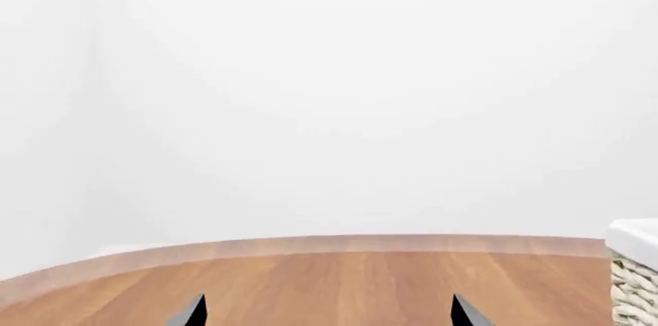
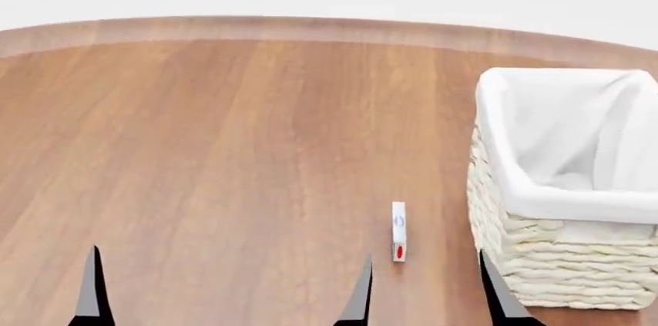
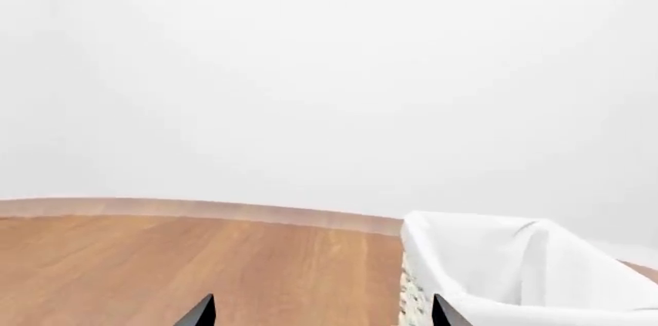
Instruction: Pick up the ketchup, and put it in the basket.
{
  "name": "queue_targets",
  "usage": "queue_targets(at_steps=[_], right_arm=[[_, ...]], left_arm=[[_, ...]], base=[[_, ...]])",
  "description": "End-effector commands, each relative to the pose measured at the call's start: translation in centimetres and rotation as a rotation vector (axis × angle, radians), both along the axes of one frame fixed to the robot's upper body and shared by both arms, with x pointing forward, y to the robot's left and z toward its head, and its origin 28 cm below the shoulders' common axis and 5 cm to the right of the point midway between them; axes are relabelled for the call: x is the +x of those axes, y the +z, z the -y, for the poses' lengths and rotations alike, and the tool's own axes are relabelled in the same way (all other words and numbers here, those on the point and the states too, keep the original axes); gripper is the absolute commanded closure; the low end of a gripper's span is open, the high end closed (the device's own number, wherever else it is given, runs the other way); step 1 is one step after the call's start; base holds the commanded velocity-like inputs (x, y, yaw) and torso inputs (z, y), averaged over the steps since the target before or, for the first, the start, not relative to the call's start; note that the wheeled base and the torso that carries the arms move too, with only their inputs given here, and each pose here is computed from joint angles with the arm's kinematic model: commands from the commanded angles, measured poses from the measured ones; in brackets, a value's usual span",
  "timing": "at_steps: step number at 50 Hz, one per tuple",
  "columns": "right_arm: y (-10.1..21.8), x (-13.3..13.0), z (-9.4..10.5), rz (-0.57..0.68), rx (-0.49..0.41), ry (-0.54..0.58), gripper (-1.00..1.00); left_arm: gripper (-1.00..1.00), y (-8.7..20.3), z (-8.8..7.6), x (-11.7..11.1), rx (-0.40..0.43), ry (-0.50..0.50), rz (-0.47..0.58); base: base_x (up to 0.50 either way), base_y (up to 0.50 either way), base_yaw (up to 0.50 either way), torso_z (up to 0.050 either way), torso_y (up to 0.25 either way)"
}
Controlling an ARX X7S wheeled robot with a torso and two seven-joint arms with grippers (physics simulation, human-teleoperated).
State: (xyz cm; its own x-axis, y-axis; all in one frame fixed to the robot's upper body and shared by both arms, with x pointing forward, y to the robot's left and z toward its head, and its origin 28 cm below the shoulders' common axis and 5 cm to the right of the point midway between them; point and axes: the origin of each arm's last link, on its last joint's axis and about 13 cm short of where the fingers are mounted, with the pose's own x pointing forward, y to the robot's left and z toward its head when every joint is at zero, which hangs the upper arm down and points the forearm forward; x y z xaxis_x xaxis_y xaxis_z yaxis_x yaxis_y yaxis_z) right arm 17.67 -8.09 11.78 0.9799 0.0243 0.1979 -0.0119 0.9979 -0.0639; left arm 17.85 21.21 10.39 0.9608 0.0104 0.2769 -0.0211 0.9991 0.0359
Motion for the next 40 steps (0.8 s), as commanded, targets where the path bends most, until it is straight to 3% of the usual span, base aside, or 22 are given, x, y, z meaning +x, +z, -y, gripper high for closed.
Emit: queue_targets(at_steps=[1, 5, 8, 9, 10, 21, 27, 35, 40], right_arm=[[-0.1, 0.0, -0.1, 0.003, -0.004, 0.010, -1.00], [-0.1, 0.0, -0.1, 0.000, -0.001, 0.012, -1.00], [0.0, 0.0, -0.1, 0.006, 0.068, 0.053, -1.00], [0.0, 0.0, -0.1, 0.006, 0.019, 0.005, -1.00], [0.0, 0.0, -0.1, 0.001, 0.071, 0.047, -1.00], [-0.1, 0.1, -0.2, 0.004, 0.038, 0.023, -1.00], [-0.2, 0.1, -0.3, -0.010, 0.031, 0.025, -1.00], [-0.5, 0.1, -0.2, -0.027, 0.031, 0.020, -1.00], [-0.6, 0.1, -0.3, -0.033, 0.032, 0.015, -1.00]], left_arm=[[-1.00, -0.1, 0.0, 0.0, 0.004, -0.002, -0.003], [-1.00, -0.2, 0.0, 0.0, 0.005, -0.002, -0.004], [-1.00, -0.2, 0.0, 0.0, 0.005, -0.001, -0.005], [-1.00, -0.2, 0.0, 0.0, 0.005, -0.001, -0.004], [-1.00, -0.2, 0.0, 0.0, 0.005, -0.002, -0.005], [-1.00, -0.2, -0.1, 0.0, -0.010, -0.007, -0.024], [-1.00, -0.1, -0.5, -0.5, -0.059, -0.065, -0.054], [-1.00, -0.6, -1.5, -3.6, -0.052, -0.081, -0.086], [-1.00, -0.8, -2.5, -5.5, -0.061, -0.016, -0.073]], base=[[0.00, 0.00, 0.50, 0.000, 0.000], [0.00, 0.00, 0.50, 0.000, 0.000], [0.00, 0.00, 0.50, 0.000, 0.000], [0.00, 0.00, 0.48, 0.000, 0.000], [0.00, 0.00, 0.00, 0.000, 0.000], [0.00, 0.00, 0.00, 0.000, 0.000], [0.00, 0.00, 0.00, 0.000, 0.000], [0.00, 0.00, 0.00, 0.000, 0.000], [0.00, 0.00, 0.00, 0.000, 0.000]])
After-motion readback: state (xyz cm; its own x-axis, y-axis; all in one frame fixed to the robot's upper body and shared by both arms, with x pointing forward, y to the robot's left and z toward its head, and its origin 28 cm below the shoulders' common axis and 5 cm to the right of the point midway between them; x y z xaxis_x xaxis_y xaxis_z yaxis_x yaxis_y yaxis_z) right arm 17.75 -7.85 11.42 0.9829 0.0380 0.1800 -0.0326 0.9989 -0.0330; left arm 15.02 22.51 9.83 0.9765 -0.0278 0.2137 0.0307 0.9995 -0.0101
